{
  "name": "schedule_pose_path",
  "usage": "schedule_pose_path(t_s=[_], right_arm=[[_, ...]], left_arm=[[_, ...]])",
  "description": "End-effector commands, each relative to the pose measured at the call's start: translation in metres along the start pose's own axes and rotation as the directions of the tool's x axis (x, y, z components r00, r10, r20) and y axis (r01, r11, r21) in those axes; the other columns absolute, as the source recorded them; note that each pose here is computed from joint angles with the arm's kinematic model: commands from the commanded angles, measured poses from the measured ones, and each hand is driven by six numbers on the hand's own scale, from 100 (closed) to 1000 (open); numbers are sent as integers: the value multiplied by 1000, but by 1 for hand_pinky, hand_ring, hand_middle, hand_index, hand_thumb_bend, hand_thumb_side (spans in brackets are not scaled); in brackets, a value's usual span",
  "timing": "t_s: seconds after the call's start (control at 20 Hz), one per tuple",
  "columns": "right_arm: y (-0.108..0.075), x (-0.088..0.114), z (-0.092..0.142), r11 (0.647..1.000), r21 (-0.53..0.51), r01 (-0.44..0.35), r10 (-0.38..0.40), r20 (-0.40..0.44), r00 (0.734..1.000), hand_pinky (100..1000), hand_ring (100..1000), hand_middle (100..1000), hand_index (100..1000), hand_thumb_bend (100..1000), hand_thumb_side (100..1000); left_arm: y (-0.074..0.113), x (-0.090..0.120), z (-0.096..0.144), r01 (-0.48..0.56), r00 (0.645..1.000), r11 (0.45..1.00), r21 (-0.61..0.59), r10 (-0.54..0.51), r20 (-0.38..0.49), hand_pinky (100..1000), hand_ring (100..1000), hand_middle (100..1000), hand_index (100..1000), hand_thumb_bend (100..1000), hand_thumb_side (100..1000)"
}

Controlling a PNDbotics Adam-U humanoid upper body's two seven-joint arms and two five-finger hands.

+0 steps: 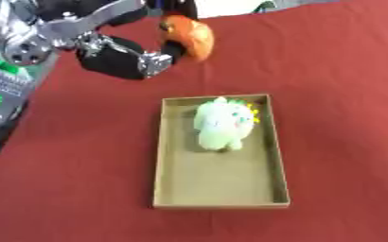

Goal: Pick up objects on the table and place them in the box.

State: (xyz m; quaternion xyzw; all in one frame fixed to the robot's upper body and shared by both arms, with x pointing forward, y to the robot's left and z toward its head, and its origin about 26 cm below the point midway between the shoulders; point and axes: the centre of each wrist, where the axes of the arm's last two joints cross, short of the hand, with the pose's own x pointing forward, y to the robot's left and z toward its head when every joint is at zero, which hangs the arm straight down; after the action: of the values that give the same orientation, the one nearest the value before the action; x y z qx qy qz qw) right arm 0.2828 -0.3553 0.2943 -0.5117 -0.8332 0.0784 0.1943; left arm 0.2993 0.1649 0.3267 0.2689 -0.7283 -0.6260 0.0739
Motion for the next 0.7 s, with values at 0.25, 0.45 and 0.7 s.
schedule_pose_path(t_s=[0.25, 0.45, 0.7], right_arm=[[-6, 2, -4, 1000, -21, -17, 17, 20, 1000, 696, 754, 602, 804, 115, 586], [-6, 2, -3, 1000, -23, -15, 15, 12, 1000, 695, 753, 601, 803, 114, 589], [-5, 2, -2, 1000, -26, -7, 8, 7, 1000, 694, 753, 600, 802, 113, 591]], left_arm=[[-25, 13, 1, -33, 996, 997, -70, 39, 83, 559, 583, 529, 652, 100, 100], [-45, 20, 1, -55, 992, 994, -94, 66, 109, 559, 579, 527, 649, 100, 100], [-65, 33, -2, -87, 986, 985, -146, 106, 126, 562, 580, 528, 650, 100, 100]])
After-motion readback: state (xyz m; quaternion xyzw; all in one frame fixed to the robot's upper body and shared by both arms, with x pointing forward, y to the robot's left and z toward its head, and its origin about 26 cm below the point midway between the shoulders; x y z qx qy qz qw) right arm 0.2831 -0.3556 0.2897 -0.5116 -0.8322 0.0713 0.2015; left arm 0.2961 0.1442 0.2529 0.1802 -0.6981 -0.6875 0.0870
